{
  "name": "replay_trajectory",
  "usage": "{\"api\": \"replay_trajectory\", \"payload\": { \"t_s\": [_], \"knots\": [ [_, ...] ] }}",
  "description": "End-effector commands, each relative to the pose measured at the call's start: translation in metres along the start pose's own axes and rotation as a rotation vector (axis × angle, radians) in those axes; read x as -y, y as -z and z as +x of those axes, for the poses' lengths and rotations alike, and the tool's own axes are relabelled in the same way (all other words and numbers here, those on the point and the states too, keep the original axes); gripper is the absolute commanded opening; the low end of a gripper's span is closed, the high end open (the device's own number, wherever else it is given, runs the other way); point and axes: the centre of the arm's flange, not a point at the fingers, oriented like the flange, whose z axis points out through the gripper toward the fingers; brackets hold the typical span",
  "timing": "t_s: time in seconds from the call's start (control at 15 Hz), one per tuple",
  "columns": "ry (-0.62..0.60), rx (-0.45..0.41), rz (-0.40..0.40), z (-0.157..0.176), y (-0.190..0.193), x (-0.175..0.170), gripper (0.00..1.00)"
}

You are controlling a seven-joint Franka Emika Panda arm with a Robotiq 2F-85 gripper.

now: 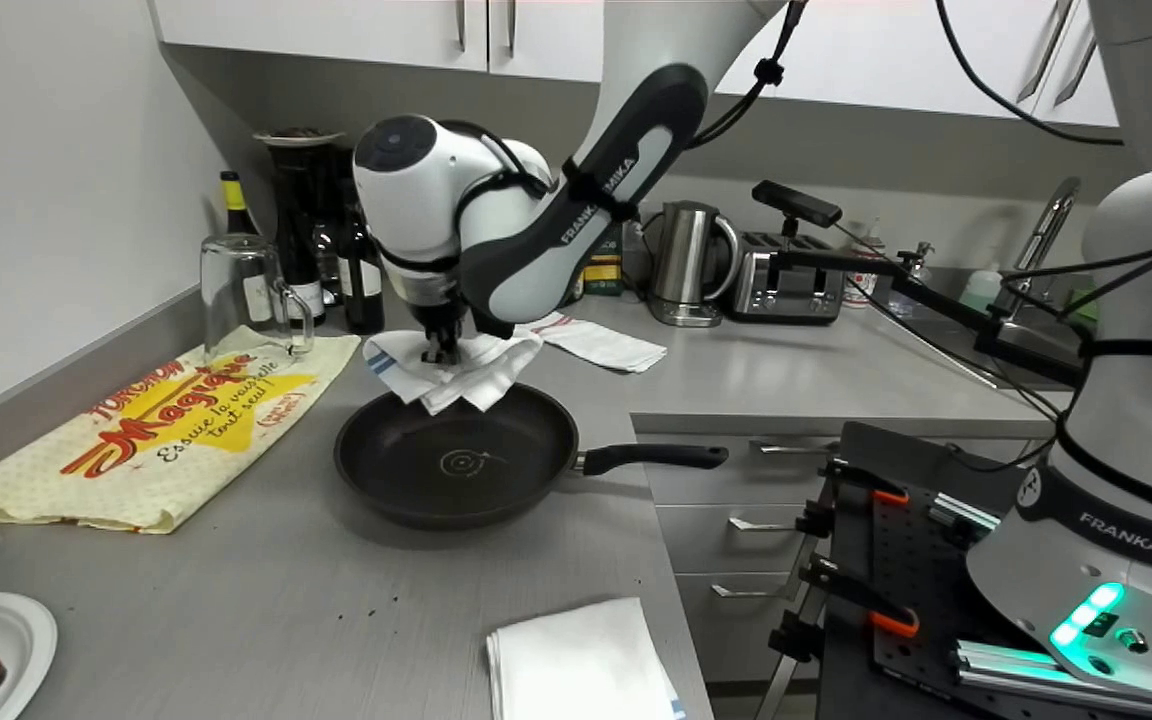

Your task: Use the white towel farthest from you to wipe the pan

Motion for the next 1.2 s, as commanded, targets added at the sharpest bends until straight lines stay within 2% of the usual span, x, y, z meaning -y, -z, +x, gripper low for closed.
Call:
{"api": "replay_trajectory", "payload": {
  "t_s": [0.0,0.27,0.53,0.8,1.0,1.13],
  "knots": [
    [-0.045,0.057,0.188,-0.018,0.095,0.018,0.04],
    [-0.057,0.098,0.409,-0.027,0.188,0.085,0.04],
    [-0.043,0.150,0.640,-0.042,0.235,0.165,0.04],
    [-0.044,0.261,0.849,-0.057,0.227,0.223,0.04],
    [-0.074,0.348,0.920,-0.065,0.193,0.241,0.04],
    [-0.092,0.371,0.951,-0.062,0.166,0.244,0.04]
  ]
}}
